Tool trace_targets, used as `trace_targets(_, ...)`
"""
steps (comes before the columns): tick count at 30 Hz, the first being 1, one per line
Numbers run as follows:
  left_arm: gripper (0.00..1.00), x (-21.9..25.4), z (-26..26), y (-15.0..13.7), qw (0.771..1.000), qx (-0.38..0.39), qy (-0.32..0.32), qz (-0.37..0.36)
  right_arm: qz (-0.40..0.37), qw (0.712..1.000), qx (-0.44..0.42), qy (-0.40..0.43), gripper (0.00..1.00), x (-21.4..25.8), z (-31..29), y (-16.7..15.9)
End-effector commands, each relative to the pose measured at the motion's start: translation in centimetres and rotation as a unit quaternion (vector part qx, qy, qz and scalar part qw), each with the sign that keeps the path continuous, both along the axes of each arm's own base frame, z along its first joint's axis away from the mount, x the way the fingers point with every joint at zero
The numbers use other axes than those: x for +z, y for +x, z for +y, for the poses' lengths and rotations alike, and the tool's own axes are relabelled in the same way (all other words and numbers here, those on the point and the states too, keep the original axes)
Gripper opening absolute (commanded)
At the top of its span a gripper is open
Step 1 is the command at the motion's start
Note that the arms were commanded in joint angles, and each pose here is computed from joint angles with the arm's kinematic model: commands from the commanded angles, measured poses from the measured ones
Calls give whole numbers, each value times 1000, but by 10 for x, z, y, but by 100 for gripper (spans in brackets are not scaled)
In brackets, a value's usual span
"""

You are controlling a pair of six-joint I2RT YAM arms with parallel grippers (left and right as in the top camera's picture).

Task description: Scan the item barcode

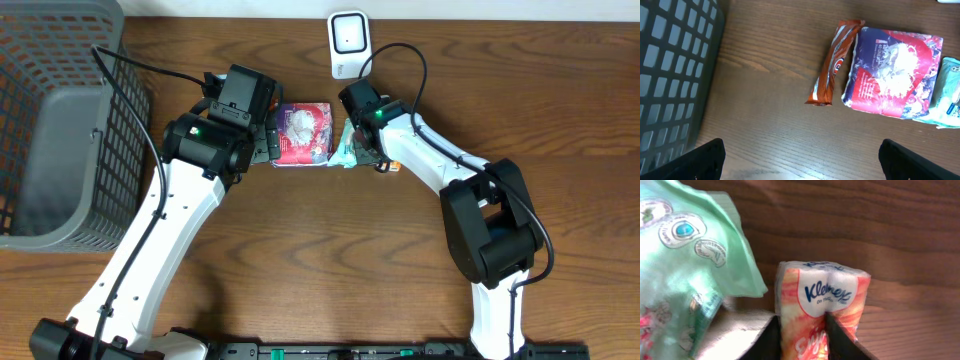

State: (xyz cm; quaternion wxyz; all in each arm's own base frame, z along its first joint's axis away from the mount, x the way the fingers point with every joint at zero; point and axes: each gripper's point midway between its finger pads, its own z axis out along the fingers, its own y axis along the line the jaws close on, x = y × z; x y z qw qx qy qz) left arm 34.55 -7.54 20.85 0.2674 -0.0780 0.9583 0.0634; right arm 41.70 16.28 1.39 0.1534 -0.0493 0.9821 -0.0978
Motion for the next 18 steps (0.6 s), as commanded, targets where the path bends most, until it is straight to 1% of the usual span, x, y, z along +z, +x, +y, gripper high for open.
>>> trace_targets(1, 98, 4, 1, 2, 1000, 3, -1, -5, 32, 999, -7, -10, 5, -15, -8, -10)
trace_targets(2, 98, 4, 1, 2, 1000, 3, -1, -5, 36, 999, -6, -10, 1, -15, -8, -11)
trace_targets(6, 98, 4, 1, 2, 1000, 3, -1, -5, 51, 999, -11, 4, 1, -1, -9, -10)
trace_targets(9, 98, 4, 1, 2, 1000, 3, -1, -5, 61, 997, -12, 47, 1, 20, -7, -4)
trace_targets(12, 98, 4, 1, 2, 1000, 3, -1, -5, 79, 989, 23, 120, 1, 48, 2, 3)
trace_targets(14, 98, 4, 1, 2, 1000, 3, -1, -5, 92, 979, 39, 178, 1, 65, 6, 6)
trace_targets(17, 98, 4, 1, 2, 1000, 3, -1, -5, 117, 950, 62, 283, 1, 87, 15, 4)
trace_targets(18, 98, 4, 1, 2, 1000, 3, -1, -5, 126, 931, 76, 334, 1, 95, 20, 2)
